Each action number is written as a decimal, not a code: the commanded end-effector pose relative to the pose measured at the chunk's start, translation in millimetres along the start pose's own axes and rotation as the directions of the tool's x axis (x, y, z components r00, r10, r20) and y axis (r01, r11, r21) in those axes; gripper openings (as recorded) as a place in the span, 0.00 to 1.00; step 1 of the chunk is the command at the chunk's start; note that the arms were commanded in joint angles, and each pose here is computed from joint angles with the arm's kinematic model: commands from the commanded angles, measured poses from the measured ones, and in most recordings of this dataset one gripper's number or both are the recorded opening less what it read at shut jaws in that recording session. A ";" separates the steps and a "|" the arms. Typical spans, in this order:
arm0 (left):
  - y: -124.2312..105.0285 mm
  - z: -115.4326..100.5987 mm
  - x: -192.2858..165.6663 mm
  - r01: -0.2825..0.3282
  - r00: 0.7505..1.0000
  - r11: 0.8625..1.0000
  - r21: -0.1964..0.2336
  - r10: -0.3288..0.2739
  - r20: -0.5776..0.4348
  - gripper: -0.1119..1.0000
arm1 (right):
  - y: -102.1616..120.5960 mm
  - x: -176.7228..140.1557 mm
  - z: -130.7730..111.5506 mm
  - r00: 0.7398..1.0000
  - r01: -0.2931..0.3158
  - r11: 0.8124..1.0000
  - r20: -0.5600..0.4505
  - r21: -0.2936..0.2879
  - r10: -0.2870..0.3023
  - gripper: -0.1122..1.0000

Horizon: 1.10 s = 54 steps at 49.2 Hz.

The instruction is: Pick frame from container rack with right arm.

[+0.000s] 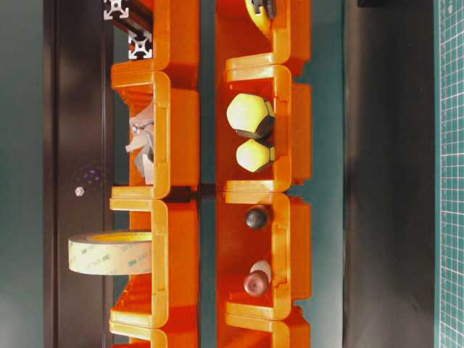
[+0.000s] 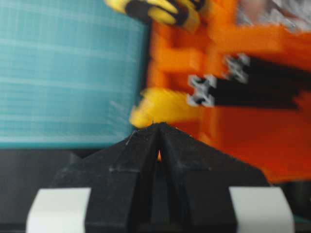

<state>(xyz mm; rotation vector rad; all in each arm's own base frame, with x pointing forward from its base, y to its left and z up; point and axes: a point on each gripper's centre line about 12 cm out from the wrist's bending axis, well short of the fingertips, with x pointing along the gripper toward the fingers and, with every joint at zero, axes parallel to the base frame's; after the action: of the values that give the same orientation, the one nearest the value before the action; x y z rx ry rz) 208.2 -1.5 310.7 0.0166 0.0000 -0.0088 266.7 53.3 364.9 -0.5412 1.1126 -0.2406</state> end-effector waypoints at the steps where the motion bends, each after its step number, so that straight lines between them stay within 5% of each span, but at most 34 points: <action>1: 0.8 12.0 1.6 -0.003 1.000 1.000 0.000 0.003 0.031 0.10 | 6.5 -2.4 7.4 0.988 0.149 0.987 -0.042 -0.058 -0.151 0.12; 13: 1.1 12.3 1.3 -0.005 0.999 1.000 0.002 0.005 0.032 0.10 | 27.4 -4.7 18.1 0.902 0.417 0.898 -0.060 -0.143 -0.428 0.12; 27: 1.7 12.3 1.3 -0.008 0.999 1.000 0.002 0.008 0.032 0.10 | 46.7 -2.6 18.7 0.838 0.518 0.826 -0.063 -0.220 -0.542 0.12; 35: 1.8 11.5 1.6 -0.008 1.000 1.000 0.000 0.008 0.026 0.10 | 52.6 2.7 22.1 0.777 0.587 0.767 -0.084 -0.259 -0.624 0.12; 54: 1.8 14.0 -0.1 -0.008 0.999 1.000 0.000 0.008 0.037 0.10 | 59.8 11.3 21.2 0.756 0.603 0.741 -0.085 -0.294 -0.649 0.12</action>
<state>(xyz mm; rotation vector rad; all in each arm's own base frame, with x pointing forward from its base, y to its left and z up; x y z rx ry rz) 207.3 -0.2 311.1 0.0151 0.0000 -0.0025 287.6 105.8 325.4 -1.1584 1.1268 -0.7512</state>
